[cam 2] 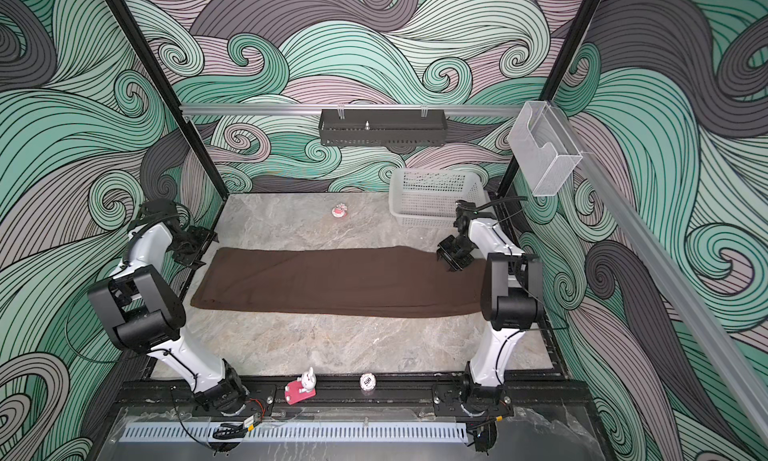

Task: Fold and stack the trousers

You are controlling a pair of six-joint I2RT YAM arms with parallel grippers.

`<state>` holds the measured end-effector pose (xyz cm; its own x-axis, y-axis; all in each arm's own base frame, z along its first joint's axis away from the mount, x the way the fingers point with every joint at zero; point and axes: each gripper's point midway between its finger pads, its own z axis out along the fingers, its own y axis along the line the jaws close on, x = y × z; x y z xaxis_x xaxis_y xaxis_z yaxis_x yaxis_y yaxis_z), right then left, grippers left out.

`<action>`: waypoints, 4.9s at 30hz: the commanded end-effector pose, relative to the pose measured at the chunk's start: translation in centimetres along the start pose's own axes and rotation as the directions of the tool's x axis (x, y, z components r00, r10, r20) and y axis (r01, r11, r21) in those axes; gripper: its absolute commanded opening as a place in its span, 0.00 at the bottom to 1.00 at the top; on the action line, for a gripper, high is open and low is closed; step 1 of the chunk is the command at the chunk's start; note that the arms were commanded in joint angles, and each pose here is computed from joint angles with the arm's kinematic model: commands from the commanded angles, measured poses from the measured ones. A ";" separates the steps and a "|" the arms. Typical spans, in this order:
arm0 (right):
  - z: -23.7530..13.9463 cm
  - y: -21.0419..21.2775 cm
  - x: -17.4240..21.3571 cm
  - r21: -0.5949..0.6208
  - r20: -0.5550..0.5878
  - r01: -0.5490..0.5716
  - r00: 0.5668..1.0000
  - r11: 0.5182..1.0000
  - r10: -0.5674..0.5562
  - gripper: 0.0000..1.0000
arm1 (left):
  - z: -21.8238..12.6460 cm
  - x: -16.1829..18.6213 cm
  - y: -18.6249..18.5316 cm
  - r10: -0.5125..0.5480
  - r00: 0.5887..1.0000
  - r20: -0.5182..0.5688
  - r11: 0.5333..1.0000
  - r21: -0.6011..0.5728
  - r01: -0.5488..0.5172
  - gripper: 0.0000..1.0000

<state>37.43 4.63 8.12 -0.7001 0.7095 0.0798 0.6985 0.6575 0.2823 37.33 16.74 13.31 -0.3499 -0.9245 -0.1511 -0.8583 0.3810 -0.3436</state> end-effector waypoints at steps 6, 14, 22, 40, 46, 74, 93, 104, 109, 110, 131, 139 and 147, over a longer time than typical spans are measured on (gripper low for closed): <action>2.0 0.7 5.1 -0.023 -0.092 0.037 0.995 0.999 -0.039 0.43 | 5.0 1.7 4.7 0.123 0.972 -0.202 0.974 -0.163 -0.157 0.79; 4.6 -1.3 6.2 0.009 -0.124 0.045 0.991 0.999 -0.044 0.44 | 7.5 2.5 6.2 0.198 0.936 -0.290 0.946 -0.192 -0.260 0.81; 6.3 -2.8 6.5 0.061 -0.152 0.046 0.988 0.997 -0.036 0.43 | 8.6 3.1 7.8 0.227 0.914 -0.335 0.922 -0.229 -0.313 0.70; 6.7 -5.7 6.6 0.121 -0.169 0.008 0.986 0.993 0.012 0.40 | -0.9 -0.6 2.3 0.428 0.904 -0.005 0.874 -0.254 -0.415 0.00; 6.6 -6.4 6.1 0.137 -0.176 -0.016 0.983 0.990 0.040 0.40 | -0.8 -0.5 2.3 0.417 0.909 -0.016 0.876 -0.260 -0.407 0.00; 7.3 -5.6 5.3 0.075 -0.185 -0.050 0.981 0.996 0.064 0.04 | -4.2 13.6 -6.6 0.668 0.734 -0.120 0.741 0.020 -0.671 0.00; 5.4 -5.3 5.2 0.015 -0.176 -0.047 0.983 0.999 0.049 0.09 | -2.9 47.8 -12.5 0.944 0.212 -0.252 0.290 0.335 -0.896 0.07; 3.3 -5.3 3.9 -0.037 -0.155 -0.074 0.986 0.997 0.067 0.17 | -4.8 47.2 -13.4 0.961 0.173 -0.216 0.238 0.326 -0.915 0.69; 2.8 -5.1 3.4 -0.056 -0.152 -0.082 0.986 0.995 0.073 0.17 | -2.8 48.0 -13.5 0.958 0.150 -0.246 0.226 0.322 -0.919 0.69; 2.8 -5.1 3.4 -0.058 -0.153 -0.085 0.985 0.995 0.075 0.17 | -2.1 48.4 -13.4 0.955 0.135 -0.264 0.220 0.324 -0.920 0.69; 2.0 -6.3 3.9 -0.060 -0.169 -0.072 0.984 0.996 0.061 0.17 | 4.9 53.7 -12.2 0.923 -0.150 -0.354 0.080 0.559 -0.825 0.69; 2.3 -6.5 3.9 -0.053 -0.177 -0.069 0.982 0.996 0.059 0.17 | 3.7 53.4 -11.1 0.916 -0.166 -0.365 0.079 0.571 -0.817 0.52; 2.9 -6.7 3.8 -0.041 -0.185 -0.073 0.981 0.997 0.064 0.17 | 2.7 52.6 -10.9 0.927 -0.132 -0.351 0.092 0.552 -0.828 0.32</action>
<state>31.13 3.68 4.19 -0.6757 0.6942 0.2481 0.7324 0.5934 0.3339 28.98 -35.67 4.70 -0.8749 0.4785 0.0743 0.4128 0.8173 -0.4021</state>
